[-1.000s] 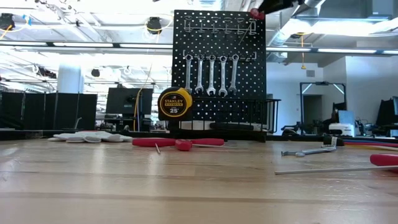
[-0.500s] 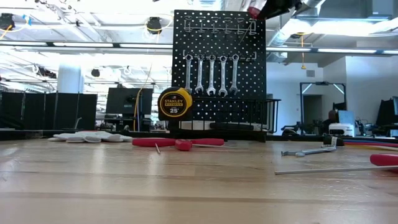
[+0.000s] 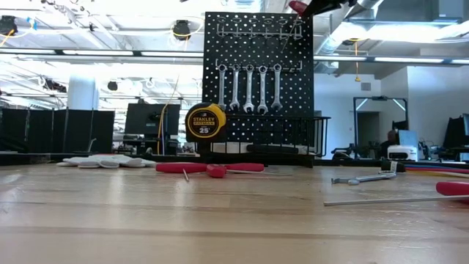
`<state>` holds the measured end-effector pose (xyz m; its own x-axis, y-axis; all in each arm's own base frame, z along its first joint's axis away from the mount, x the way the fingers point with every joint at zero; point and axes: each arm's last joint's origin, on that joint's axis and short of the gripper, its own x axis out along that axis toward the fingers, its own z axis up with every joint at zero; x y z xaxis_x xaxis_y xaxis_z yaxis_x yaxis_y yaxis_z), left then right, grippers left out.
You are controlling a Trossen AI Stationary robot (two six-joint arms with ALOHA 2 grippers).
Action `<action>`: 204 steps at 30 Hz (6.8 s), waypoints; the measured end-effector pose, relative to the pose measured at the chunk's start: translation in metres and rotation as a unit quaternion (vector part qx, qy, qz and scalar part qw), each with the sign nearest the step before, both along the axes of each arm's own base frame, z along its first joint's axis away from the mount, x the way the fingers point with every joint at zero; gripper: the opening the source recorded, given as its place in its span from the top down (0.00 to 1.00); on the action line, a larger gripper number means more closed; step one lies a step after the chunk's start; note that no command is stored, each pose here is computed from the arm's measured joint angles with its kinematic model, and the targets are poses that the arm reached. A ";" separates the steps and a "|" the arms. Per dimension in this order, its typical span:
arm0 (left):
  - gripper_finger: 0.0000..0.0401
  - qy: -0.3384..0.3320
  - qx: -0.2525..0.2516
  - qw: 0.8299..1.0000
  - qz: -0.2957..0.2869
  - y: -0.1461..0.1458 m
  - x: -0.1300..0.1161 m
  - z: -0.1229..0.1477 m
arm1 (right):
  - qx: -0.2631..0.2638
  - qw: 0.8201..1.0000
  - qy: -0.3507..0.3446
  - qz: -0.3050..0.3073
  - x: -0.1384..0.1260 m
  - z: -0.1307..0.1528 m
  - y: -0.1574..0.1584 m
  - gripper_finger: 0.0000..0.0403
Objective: Hang tools onto peg board
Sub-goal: Hang the red allen wrench on the peg board, then hang the silver wrench on the peg board
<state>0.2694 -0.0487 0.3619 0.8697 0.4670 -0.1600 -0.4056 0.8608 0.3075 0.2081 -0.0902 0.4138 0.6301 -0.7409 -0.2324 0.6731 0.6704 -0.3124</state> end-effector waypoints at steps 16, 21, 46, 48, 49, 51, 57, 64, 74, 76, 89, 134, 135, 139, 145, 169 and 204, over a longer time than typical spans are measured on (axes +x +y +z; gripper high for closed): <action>0.68 0.000 0.000 1.000 0.000 0.000 0.000 0.000 | -0.023 0.999 -0.026 0.006 -0.006 0.010 0.004 0.84; 0.68 0.001 0.000 1.000 0.000 0.000 0.000 0.000 | -0.035 0.999 -0.035 0.016 -0.011 0.016 0.011 0.84; 0.68 0.000 -0.001 1.000 0.000 0.000 0.000 0.000 | -0.067 0.996 -0.038 0.052 -0.011 0.022 0.024 0.84; 0.68 0.000 -0.001 1.000 0.000 0.000 0.000 0.000 | -0.072 0.995 -0.045 0.053 -0.011 0.024 0.024 0.84; 0.68 0.000 -0.001 1.000 0.000 0.000 0.000 0.000 | -0.073 0.995 -0.048 0.054 -0.011 0.025 0.024 0.84; 0.68 0.000 -0.001 1.000 0.000 0.000 0.000 0.000 | -0.074 0.994 -0.051 0.055 -0.011 0.026 0.024 0.84; 0.68 0.000 -0.001 1.000 0.000 0.000 0.000 0.000 | -0.070 0.995 -0.043 0.064 -0.011 0.024 0.025 0.84; 0.68 0.000 -0.001 1.000 0.000 0.000 0.000 0.000 | -0.072 0.993 -0.049 0.080 -0.007 0.025 0.031 0.84; 0.68 0.000 -0.003 1.000 0.001 0.000 0.000 0.000 | -0.081 0.990 -0.092 0.072 -0.008 0.033 0.030 0.84; 0.68 -0.001 -0.003 1.000 0.001 0.000 0.000 0.000 | -0.074 0.990 -0.105 0.064 -0.008 0.033 0.028 0.84; 0.68 0.000 -0.003 1.000 0.001 0.000 0.000 0.000 | -0.067 0.990 -0.116 0.036 -0.015 0.035 0.018 0.84; 0.68 0.000 -0.010 1.000 0.002 0.000 0.000 -0.001 | 0.056 0.998 0.015 0.019 -0.002 0.034 -0.008 0.84; 0.68 0.000 -0.010 1.000 0.002 0.000 0.000 -0.001 | 0.056 0.998 0.016 0.020 0.000 0.034 -0.009 0.84; 0.68 0.000 -0.010 1.000 0.002 0.000 0.000 -0.001 | 0.058 0.998 0.021 0.016 0.000 0.032 -0.011 0.83; 0.68 0.000 -0.010 1.000 0.002 0.000 0.000 -0.001 | 0.062 0.997 0.031 0.015 0.001 0.030 -0.010 0.72; 0.68 0.000 -0.009 1.000 0.002 0.000 0.000 -0.001 | 0.027 0.967 0.161 0.194 0.011 0.018 0.036 0.50; 0.68 0.002 -0.009 1.000 0.002 0.000 0.000 -0.001 | -0.041 0.986 0.120 0.107 0.037 0.022 0.057 0.96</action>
<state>0.2691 -0.0486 0.3607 0.8672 0.4676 -0.1712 -0.4083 0.8645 0.2932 0.2447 -0.0330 0.4361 0.7076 -0.6200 -0.3389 0.4193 0.7545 -0.5048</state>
